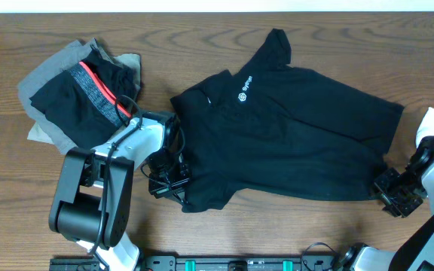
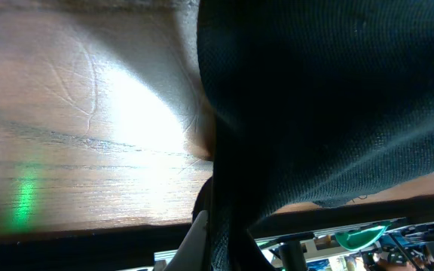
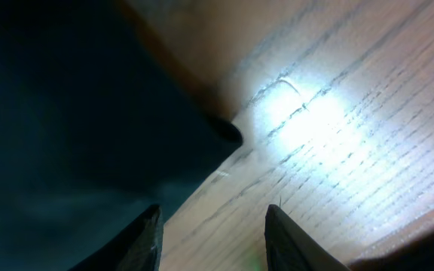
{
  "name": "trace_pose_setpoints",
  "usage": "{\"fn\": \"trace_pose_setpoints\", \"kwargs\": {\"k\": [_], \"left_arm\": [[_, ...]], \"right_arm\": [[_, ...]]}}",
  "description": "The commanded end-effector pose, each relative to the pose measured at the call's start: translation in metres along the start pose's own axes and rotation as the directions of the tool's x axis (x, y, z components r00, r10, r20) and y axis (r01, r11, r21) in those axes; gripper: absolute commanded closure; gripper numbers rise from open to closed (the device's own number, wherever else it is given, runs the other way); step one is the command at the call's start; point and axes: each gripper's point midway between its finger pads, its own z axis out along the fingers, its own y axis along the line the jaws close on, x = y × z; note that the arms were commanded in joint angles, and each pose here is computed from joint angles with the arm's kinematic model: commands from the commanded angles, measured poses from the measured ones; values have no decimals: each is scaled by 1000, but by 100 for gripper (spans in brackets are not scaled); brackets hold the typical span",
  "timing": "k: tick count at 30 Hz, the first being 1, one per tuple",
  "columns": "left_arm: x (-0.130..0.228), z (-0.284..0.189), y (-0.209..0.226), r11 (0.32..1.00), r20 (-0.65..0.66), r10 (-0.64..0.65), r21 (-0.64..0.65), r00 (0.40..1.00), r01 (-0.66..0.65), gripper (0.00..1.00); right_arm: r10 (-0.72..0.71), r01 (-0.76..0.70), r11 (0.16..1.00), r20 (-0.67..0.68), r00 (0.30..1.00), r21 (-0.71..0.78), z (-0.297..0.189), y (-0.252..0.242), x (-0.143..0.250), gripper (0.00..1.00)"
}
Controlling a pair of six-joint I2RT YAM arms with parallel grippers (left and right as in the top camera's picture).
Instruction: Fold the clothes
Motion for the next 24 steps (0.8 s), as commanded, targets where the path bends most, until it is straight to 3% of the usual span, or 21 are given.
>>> {"fn": "trace_pose_setpoints", "kwargs": {"k": [1,6,8,10,13,19,24], "left_arm": [[0,-2,2,1000,15,21,0,1000,-21,94],[-4,-3,0,1000,30,28,6,999,-28,94],[-5,-3,-1,999,35,30,8,999,-31,94],[-6,-3,-1,999,39,33,9,999,-33,94],[-9,-7,-5,999,54,40,15,998,-41,94],[-14,-37,-21,994,151,86,47,985,-94,94],[-11,-97,-44,975,376,159,85,913,-204,94]], "right_arm": [[17,-17,1000,1,1000,19,9,-6,3,57],[62,-60,998,89,994,-34,20,2,-13,57],[63,-55,996,119,991,-68,20,8,-21,61],[55,-37,991,140,989,-125,16,20,-28,71],[38,-10,981,140,989,-192,5,34,-34,99],[-38,73,967,141,989,-246,-41,48,-35,99],[-51,132,947,267,962,-294,-104,55,-45,99]]}}
